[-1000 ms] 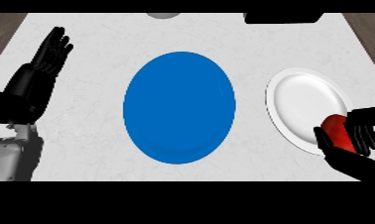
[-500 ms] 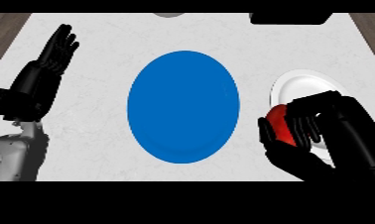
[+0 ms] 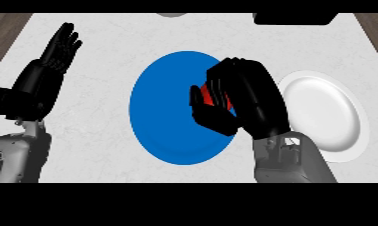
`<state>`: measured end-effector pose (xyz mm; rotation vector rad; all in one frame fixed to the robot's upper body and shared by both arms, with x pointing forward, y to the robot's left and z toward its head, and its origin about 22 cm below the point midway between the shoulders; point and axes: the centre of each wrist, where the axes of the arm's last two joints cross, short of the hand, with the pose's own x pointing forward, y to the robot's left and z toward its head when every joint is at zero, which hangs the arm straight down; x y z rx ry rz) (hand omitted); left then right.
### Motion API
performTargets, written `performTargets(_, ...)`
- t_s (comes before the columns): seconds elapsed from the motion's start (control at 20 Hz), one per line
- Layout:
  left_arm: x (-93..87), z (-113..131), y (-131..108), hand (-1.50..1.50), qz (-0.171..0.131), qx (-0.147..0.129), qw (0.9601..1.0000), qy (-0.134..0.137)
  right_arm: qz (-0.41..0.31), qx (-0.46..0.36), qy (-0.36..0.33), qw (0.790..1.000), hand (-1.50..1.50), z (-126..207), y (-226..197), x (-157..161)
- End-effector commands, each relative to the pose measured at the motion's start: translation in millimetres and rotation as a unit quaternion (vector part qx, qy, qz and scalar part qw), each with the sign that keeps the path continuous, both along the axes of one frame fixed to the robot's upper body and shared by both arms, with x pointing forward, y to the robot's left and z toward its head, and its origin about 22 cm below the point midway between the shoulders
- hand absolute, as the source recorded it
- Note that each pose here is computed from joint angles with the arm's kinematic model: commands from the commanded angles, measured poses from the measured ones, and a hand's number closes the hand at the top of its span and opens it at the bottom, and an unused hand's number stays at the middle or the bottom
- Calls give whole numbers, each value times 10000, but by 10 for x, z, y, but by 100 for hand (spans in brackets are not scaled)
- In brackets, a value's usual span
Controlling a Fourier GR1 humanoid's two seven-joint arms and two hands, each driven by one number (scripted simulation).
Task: Pick the tomato from the plate and place it in the plate
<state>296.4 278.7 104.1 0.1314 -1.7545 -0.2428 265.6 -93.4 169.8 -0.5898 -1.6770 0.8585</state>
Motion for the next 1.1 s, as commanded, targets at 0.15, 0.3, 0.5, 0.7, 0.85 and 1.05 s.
performTargets(0.15,-31,51,25,0,-29,17,10000,11,-175,-414,185,9988,150,-301,512,378)
performTargets(0.3,-49,-47,129,0,41,-56,10000,39,-178,-547,292,9979,150,-351,629,573)
performTargets(0.5,-33,49,-65,0,-110,13,9999,-2,-45,-627,671,9958,150,-802,660,624)
performTargets(0.7,155,85,-204,0,-178,17,9998,-36,-695,-145,789,9943,-150,-781,757,913)
performTargets(0.85,89,-55,12,0,-153,-5,9999,-20,-397,188,1037,9936,-150,-968,834,816)
performTargets(1.05,107,-20,-54,0,-79,26,10000,-42,-170,952,800,9921,-150,-938,763,930)
